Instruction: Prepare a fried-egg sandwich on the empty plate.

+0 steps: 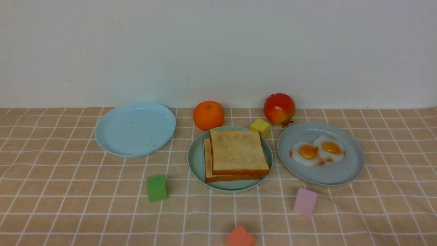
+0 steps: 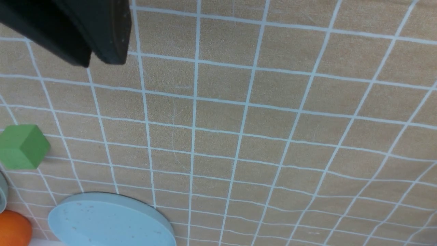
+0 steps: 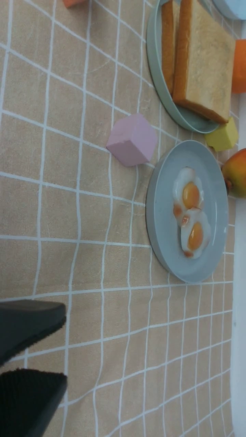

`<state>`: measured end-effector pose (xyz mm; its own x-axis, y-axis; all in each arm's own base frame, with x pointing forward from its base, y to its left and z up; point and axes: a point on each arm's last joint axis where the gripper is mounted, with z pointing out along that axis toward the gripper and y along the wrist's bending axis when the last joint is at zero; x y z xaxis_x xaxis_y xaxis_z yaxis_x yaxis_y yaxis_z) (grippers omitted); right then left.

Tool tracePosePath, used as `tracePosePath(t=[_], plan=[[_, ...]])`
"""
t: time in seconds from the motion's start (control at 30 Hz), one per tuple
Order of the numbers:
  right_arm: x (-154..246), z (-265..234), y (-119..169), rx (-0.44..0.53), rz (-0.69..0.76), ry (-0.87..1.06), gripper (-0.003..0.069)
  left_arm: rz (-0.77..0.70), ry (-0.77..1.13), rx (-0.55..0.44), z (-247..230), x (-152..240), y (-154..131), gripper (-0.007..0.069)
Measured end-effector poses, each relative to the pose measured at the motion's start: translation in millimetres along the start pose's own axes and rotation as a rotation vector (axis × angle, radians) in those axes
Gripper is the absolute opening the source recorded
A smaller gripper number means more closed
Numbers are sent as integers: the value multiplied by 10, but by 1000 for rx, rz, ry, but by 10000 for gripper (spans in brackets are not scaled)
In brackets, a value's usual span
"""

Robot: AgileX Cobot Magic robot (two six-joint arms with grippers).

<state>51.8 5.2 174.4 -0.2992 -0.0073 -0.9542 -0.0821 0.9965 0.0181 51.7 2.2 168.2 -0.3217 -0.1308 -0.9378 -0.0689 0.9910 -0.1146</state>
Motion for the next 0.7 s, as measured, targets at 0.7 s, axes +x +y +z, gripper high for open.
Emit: tracePosePath(t=[0.7], plan=[[0, 0, 0, 0, 1, 0, 239, 0, 0, 0, 0, 0, 0, 110]])
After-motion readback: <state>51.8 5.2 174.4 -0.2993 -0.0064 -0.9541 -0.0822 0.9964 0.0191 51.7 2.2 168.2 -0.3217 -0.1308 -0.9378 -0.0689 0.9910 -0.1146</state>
